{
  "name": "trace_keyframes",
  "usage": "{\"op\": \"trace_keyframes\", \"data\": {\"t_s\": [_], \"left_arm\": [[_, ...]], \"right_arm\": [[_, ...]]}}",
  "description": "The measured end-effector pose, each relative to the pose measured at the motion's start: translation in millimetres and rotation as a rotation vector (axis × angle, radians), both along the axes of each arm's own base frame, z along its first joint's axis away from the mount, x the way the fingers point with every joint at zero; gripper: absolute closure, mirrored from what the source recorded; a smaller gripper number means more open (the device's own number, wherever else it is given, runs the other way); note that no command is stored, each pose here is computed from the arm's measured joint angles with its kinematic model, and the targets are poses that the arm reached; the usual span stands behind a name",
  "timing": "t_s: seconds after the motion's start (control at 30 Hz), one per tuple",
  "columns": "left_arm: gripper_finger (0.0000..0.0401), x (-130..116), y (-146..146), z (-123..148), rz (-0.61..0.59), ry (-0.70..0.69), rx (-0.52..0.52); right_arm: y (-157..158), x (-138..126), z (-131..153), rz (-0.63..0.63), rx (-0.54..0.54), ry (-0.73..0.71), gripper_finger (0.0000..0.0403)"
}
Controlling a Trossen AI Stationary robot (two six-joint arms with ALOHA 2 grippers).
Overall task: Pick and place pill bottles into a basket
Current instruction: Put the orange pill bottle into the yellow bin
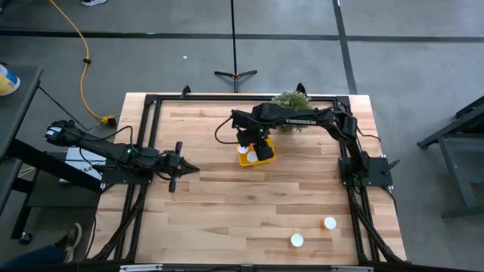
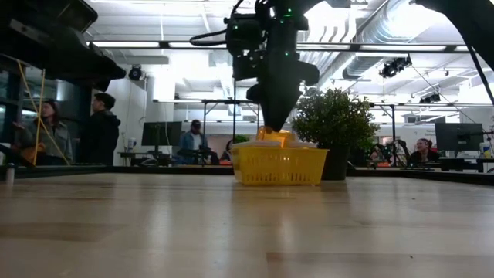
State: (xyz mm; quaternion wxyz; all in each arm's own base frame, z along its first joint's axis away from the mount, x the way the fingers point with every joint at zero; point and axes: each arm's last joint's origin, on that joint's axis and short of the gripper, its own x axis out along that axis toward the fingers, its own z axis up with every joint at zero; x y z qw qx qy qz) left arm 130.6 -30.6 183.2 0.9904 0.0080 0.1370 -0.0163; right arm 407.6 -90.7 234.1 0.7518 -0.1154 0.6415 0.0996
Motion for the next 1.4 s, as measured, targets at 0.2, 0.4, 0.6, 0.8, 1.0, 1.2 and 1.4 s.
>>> {"op": "trace_keyframes", "data": {"t_s": [0.2,0.4,0.6,0.8,1.0,1.2,1.4], "left_arm": [[0.0355,0,0,0,0.001,0.001,-0.003],[0.0354,0,0,0,0.002,0.002,-0.003],[0.0355,0,0,-1,0.001,0.005,-0.002],[0.0354,0,0,-1,-0.006,0.015,0.002],[0.0354,-1,0,-4,-0.006,0.038,0.009],[0.0354,-1,0,-4,-0.006,0.038,0.009],[0.0354,-1,0,-4,-0.006,0.038,0.008]], "right_arm": [[0,0,0,-0.001,0.000,-0.001,0.0255],[-1,0,0,-0.004,-0.021,0.006,0.0255],[-4,-4,0,-0.047,-0.095,0.055,0.0254],[-15,-8,-8,-0.067,0.031,0.039,0.0253],[-17,-10,-20,-0.073,0.021,0.046,0.0253],[-17,-13,-34,-0.054,0.003,0.064,0.0253],[-20,-14,-44,-0.057,0.014,0.038,0.0252]]}}
